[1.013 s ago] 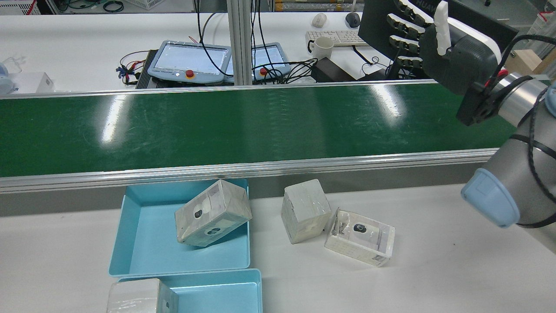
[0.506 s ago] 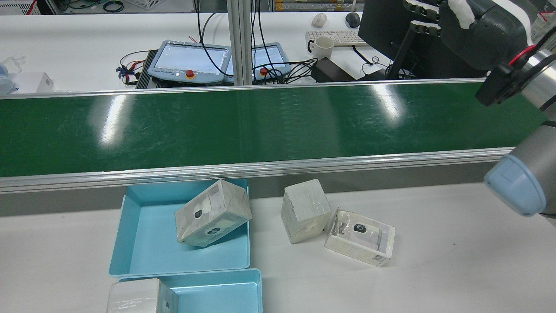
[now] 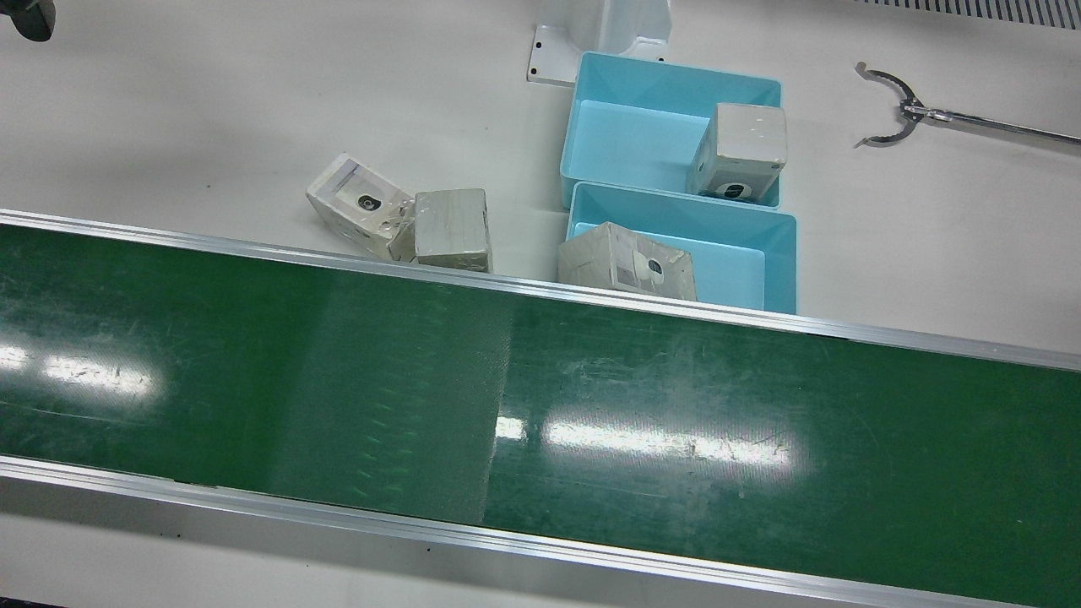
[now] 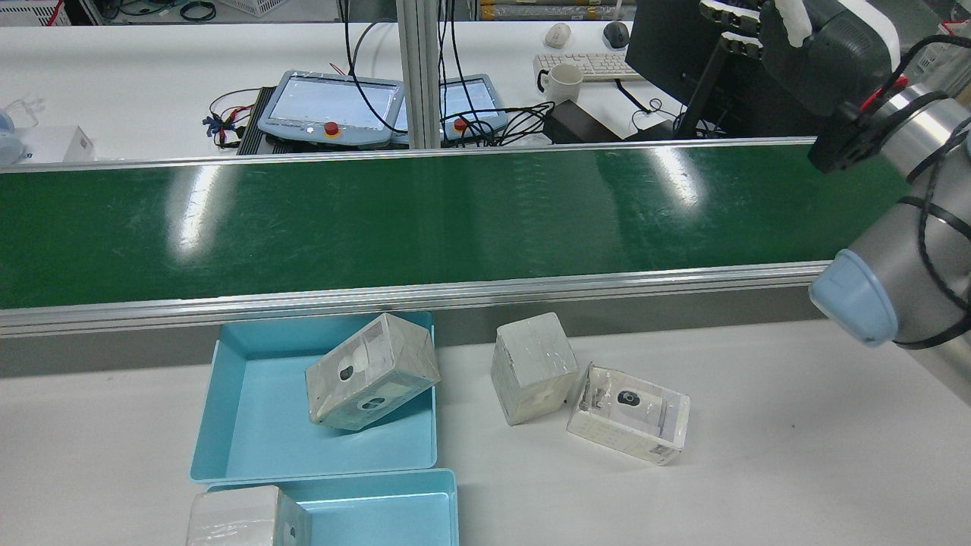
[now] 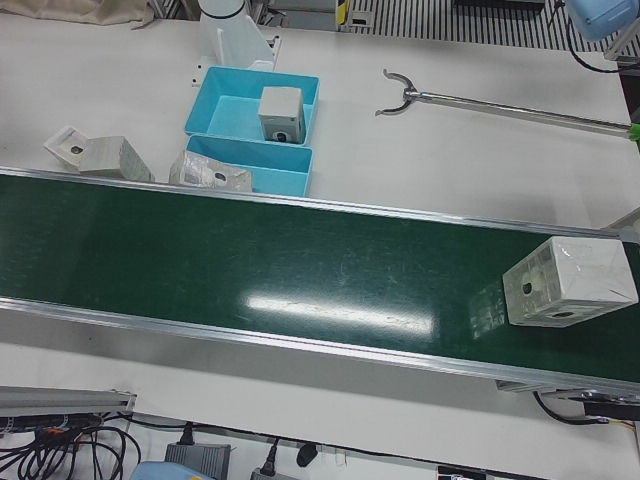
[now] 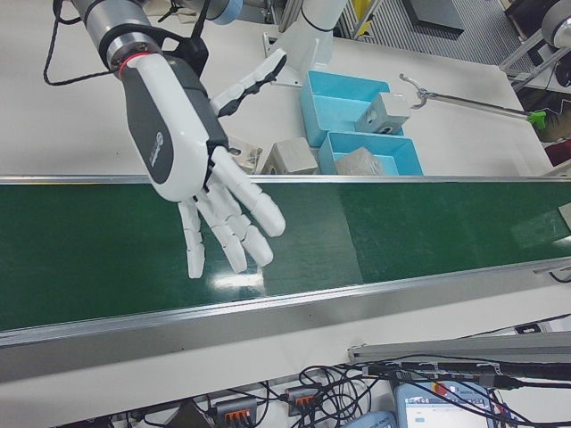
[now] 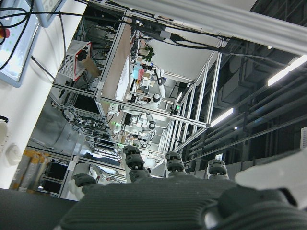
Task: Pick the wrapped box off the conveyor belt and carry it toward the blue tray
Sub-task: 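Lower the open right hand toward the conveyor belt surface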
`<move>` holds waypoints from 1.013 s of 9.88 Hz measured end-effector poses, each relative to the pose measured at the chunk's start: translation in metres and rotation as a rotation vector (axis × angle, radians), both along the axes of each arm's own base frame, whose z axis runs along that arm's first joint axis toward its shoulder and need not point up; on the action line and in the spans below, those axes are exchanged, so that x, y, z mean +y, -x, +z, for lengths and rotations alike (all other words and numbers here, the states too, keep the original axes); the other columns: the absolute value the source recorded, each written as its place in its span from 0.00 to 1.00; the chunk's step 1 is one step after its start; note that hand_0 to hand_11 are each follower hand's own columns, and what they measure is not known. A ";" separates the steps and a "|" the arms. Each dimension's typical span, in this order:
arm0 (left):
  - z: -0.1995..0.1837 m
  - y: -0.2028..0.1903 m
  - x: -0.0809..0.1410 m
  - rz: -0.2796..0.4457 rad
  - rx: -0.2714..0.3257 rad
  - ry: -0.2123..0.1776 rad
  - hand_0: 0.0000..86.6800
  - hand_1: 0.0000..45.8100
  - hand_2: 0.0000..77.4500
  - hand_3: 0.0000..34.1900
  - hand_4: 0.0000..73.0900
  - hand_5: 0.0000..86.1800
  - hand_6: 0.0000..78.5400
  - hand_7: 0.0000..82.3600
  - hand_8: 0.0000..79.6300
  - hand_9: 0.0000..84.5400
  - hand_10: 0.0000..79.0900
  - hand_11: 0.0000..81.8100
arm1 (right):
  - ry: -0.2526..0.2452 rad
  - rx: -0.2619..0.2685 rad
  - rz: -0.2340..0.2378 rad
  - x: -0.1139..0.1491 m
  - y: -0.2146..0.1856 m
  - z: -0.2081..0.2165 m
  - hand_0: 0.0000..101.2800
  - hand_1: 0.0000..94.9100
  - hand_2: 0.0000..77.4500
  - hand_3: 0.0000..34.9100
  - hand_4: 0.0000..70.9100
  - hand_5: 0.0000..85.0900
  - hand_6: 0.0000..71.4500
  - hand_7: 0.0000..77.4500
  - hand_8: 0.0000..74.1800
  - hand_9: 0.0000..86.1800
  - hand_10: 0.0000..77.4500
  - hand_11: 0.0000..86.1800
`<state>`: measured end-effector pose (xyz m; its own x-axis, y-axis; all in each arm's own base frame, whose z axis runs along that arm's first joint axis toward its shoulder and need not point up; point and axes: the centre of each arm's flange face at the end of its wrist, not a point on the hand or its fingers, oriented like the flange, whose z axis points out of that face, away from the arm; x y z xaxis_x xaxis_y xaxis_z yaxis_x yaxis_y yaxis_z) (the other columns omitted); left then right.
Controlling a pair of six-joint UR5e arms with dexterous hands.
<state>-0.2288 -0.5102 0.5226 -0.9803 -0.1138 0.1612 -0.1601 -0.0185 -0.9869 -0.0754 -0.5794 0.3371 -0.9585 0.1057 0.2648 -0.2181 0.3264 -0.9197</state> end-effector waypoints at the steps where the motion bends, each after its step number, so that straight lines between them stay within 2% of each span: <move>1: 0.000 0.000 0.000 0.000 0.000 0.000 0.00 0.00 0.01 0.00 0.00 0.01 0.00 0.01 0.01 0.01 0.00 0.00 | 0.050 -0.052 -0.016 -0.008 0.012 0.021 0.15 0.02 0.03 0.89 0.00 0.01 0.00 0.07 0.19 0.03 0.00 0.01; 2: 0.000 0.000 0.000 0.000 0.000 0.000 0.00 0.00 0.01 0.00 0.00 0.01 0.00 0.01 0.01 0.01 0.00 0.00 | 0.085 -0.112 -0.053 -0.016 0.033 0.041 0.15 0.02 0.03 0.89 0.00 0.01 0.00 0.07 0.19 0.03 0.00 0.01; 3: 0.000 0.000 0.000 0.000 0.000 0.000 0.00 0.00 0.01 0.00 0.00 0.01 0.00 0.01 0.00 0.01 0.01 0.00 | 0.097 -0.172 -0.097 -0.024 0.059 0.054 0.00 0.01 0.02 0.87 0.00 0.01 0.00 0.06 0.20 0.04 0.00 0.01; 4: 0.000 0.000 0.000 0.000 0.000 0.000 0.00 0.00 0.01 0.00 0.00 0.01 0.00 0.01 0.00 0.01 0.00 0.00 | 0.086 -0.215 -0.135 -0.031 0.083 0.053 0.00 0.01 0.02 0.87 0.00 0.01 0.00 0.06 0.20 0.04 0.00 0.01; 5: 0.000 0.000 0.000 0.000 0.000 0.000 0.00 0.00 0.01 0.00 0.00 0.01 0.00 0.01 0.00 0.01 0.00 0.00 | 0.054 -0.245 -0.168 -0.038 0.104 0.038 0.03 0.01 0.02 0.87 0.00 0.01 0.00 0.11 0.19 0.04 0.00 0.01; 6: 0.000 0.000 0.000 0.000 0.000 0.000 0.00 0.00 0.01 0.00 0.00 0.01 0.00 0.01 0.01 0.01 0.00 0.00 | 0.027 -0.258 -0.184 -0.039 0.114 0.024 0.08 0.01 0.02 0.87 0.04 0.10 0.00 0.12 0.18 0.04 0.00 0.01; 7: 0.000 0.000 0.000 0.000 0.000 0.000 0.00 0.00 0.01 0.00 0.00 0.01 0.00 0.01 0.01 0.01 0.00 0.00 | 0.007 -0.263 -0.186 -0.039 0.116 0.016 0.21 0.01 0.02 0.87 0.07 0.12 0.00 0.14 0.00 0.05 0.05 0.01; 8: 0.000 0.000 0.000 0.000 0.000 0.000 0.00 0.00 0.01 0.00 0.00 0.01 0.00 0.01 0.01 0.01 0.00 0.00 | -0.006 -0.267 -0.183 -0.038 0.112 0.012 0.40 0.10 0.02 0.86 0.07 0.13 0.00 0.14 0.02 0.08 0.03 0.01; 9: 0.000 0.000 0.000 0.000 0.000 0.000 0.00 0.00 0.01 0.00 0.00 0.01 0.00 0.01 0.01 0.00 0.00 0.00 | -0.016 -0.271 -0.181 -0.035 0.108 0.009 0.40 0.10 0.02 0.86 0.07 0.13 0.00 0.14 0.02 0.08 0.03 0.01; 10: 0.000 0.000 0.000 0.000 0.000 0.000 0.00 0.00 0.01 0.00 0.00 0.01 0.00 0.01 0.01 0.00 0.00 0.00 | -0.022 -0.273 -0.179 -0.033 0.106 0.008 0.40 0.08 0.16 0.87 0.14 0.10 0.00 0.14 0.01 0.05 0.05 0.05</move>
